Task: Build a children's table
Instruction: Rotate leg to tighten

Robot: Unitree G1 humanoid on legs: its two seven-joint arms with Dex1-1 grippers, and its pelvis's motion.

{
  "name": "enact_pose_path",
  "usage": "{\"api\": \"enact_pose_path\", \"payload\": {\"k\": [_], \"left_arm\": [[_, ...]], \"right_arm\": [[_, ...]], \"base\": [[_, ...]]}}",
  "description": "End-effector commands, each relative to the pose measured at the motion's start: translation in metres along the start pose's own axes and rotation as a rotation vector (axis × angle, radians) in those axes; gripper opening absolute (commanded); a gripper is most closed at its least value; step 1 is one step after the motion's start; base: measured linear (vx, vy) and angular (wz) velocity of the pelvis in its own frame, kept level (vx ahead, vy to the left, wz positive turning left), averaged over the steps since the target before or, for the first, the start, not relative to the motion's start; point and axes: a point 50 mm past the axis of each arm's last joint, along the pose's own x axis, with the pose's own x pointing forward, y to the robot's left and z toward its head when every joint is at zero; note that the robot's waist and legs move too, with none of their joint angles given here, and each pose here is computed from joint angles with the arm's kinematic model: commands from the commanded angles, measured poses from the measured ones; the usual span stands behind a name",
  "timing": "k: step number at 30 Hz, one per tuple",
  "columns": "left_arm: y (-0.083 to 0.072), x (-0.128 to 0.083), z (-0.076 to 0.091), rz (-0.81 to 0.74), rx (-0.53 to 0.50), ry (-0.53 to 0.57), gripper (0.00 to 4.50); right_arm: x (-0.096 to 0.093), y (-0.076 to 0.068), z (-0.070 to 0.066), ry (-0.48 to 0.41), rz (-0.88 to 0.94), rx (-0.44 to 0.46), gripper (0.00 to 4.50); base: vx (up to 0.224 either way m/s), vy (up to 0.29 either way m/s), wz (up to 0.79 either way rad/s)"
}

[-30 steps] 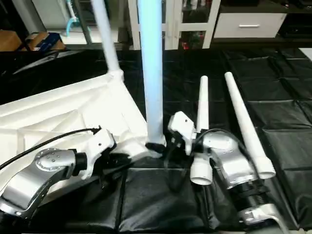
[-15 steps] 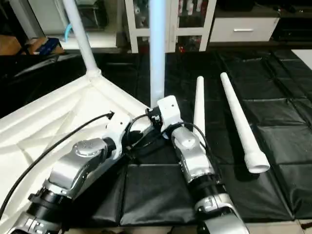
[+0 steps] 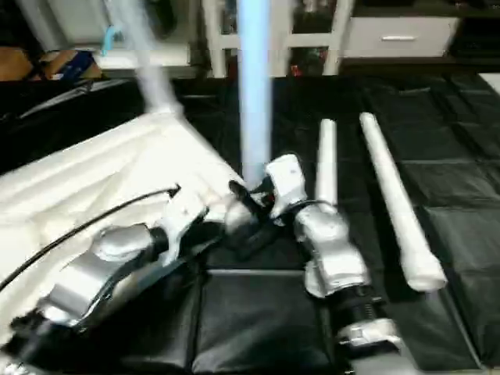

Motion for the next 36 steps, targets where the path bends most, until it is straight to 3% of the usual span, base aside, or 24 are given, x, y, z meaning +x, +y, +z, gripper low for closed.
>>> {"api": "enact_pose_path", "payload": {"k": [1, 4, 11, 21, 22, 36], "left_arm": [[-0.028, 0.005, -0.028, -0.208, -0.056, 0.124, 0.0], [-0.028, -0.009, -0.03, -0.245, -0.033, 0.136, 0.0], [-0.023, -0.02, -0.034, -0.238, -0.041, 0.141, 0.0], [-0.028, -0.017, -0.032, -0.261, -0.046, 0.13, 0.0], [-0.029, -0.017, -0.032, -0.265, -0.047, 0.128, 0.0], [-0.027, -0.016, -0.033, -0.251, -0.057, 0.126, 0.0]], "right_arm": [[-0.007, 0.001, 0.003, 0.033, 0.118, -0.03, 3.97], [-0.036, -0.007, 0.002, 0.143, 0.296, -0.122, 3.97], [-0.058, -0.012, 0.0, 0.221, 0.411, -0.13, 3.97], [-0.047, -0.005, -0.008, 0.192, 0.378, -0.127, 3.97], [-0.046, -0.004, -0.01, 0.193, 0.375, -0.126, 3.73], [-0.047, -0.004, -0.02, 0.213, 0.336, -0.132, 2.8]], "base": [[0.065, -0.012, 0.02], [0.058, 0.006, 0.02], [0.0, 0.0, 0.0], [0.0, 0.0, 0.0], [0.0, 0.0, 0.0], [0.0, 0.0, 0.0]]}}
